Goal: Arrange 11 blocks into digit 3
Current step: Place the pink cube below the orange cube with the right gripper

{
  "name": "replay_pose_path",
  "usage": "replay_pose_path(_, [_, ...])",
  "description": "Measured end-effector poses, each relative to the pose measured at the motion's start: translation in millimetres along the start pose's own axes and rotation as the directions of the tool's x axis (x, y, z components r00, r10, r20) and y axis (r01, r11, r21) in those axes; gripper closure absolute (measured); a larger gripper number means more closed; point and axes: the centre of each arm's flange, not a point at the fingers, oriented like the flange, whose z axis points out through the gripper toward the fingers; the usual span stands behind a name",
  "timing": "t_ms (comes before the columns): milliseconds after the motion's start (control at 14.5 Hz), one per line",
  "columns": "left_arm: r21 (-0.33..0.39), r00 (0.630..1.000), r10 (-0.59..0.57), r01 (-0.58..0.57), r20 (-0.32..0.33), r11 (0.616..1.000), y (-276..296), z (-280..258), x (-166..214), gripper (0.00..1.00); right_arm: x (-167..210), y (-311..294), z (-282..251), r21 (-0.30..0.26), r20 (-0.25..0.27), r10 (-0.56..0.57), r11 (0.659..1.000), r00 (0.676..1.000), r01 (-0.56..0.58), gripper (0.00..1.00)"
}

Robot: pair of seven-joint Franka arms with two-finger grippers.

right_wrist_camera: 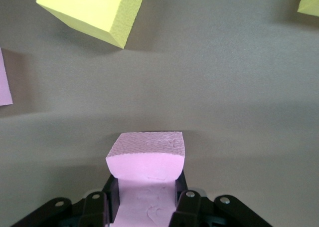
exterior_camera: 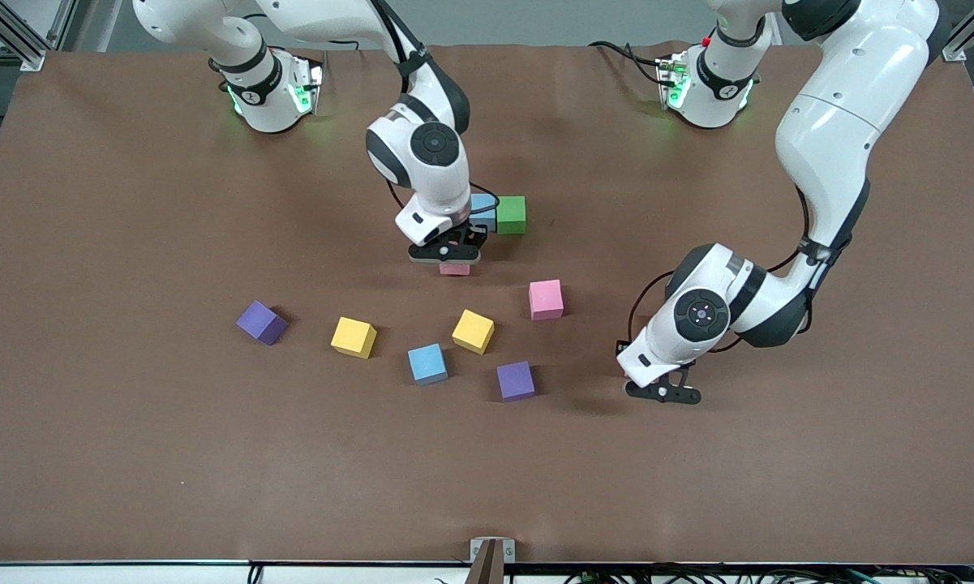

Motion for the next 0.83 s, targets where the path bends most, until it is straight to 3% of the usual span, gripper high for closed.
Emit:
replay_pose_path(413, [0.037, 0.994, -0.106, 0.105, 0.033, 0.994, 11.9, -16.2, 1.0, 0.38, -6.2, 10.1, 12.7, 0.01, -0.003, -0.015, 1.0, 1.0, 0.015, 0.54])
replay_pose_path(826, [0.043, 0.985, -0.166, 0.165, 0.036, 0.985, 24.5, -35.5, -1.8, 0.38, -16.1, 5.1, 15.5, 0.076, 0.073, -0.05, 0.996, 0.996, 0.045, 0.54])
